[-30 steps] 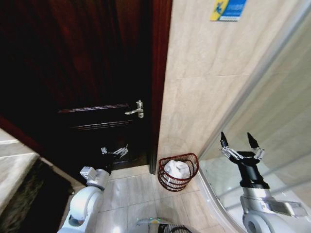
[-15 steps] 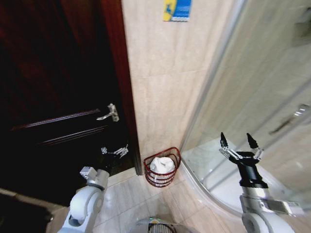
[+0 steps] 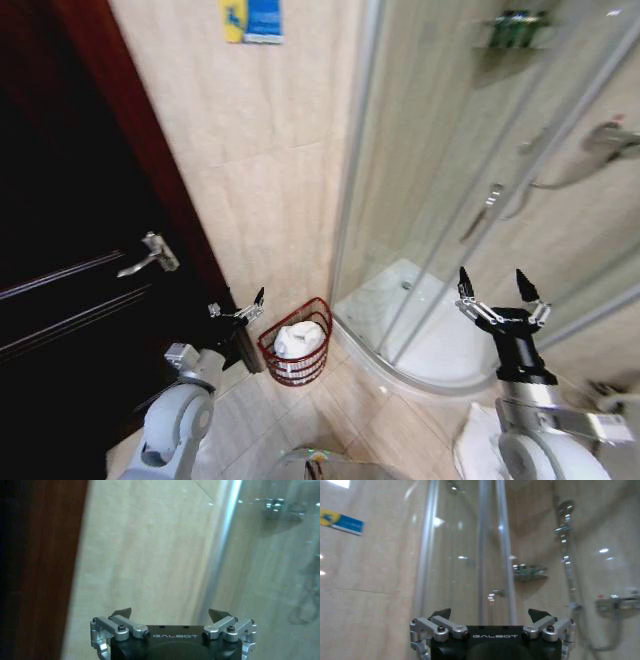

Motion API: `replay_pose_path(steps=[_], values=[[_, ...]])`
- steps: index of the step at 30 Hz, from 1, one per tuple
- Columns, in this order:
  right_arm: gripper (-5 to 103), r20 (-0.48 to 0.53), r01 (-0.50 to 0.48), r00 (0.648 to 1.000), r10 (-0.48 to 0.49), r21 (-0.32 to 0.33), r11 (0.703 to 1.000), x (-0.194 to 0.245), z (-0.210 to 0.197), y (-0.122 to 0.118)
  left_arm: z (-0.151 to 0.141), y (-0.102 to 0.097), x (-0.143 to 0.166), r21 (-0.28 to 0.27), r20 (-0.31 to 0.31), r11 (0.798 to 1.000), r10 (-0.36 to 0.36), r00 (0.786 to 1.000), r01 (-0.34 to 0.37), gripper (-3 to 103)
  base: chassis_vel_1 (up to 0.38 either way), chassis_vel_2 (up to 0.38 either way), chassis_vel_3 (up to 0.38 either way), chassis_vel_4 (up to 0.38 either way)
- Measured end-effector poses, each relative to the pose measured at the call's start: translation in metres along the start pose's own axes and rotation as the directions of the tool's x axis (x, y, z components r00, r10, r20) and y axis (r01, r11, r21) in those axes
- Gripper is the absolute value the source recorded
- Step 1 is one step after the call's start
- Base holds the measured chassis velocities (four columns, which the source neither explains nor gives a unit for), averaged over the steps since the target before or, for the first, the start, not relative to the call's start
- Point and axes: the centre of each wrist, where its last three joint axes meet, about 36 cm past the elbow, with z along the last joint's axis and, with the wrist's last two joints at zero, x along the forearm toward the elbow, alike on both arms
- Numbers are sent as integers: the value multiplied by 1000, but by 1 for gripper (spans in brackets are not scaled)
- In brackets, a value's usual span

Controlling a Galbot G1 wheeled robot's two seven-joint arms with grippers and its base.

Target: Discard the used towel into the hamper.

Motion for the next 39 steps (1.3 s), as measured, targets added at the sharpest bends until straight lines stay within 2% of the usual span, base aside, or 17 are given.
replay_pose_path(steps=[26, 39], values=[[100, 11, -7, 1000, 7, 6, 1000, -3, -4, 0, 0, 0, 0, 0, 0, 1000, 0, 1000, 0, 100, -123, -119, -126, -124], [100, 7, -9, 1000, 9, 7, 1000, -3, -2, -1, 0, 0, 0, 0, 0, 1000, 0, 1000, 0, 100, -33, -40, -40, -44]])
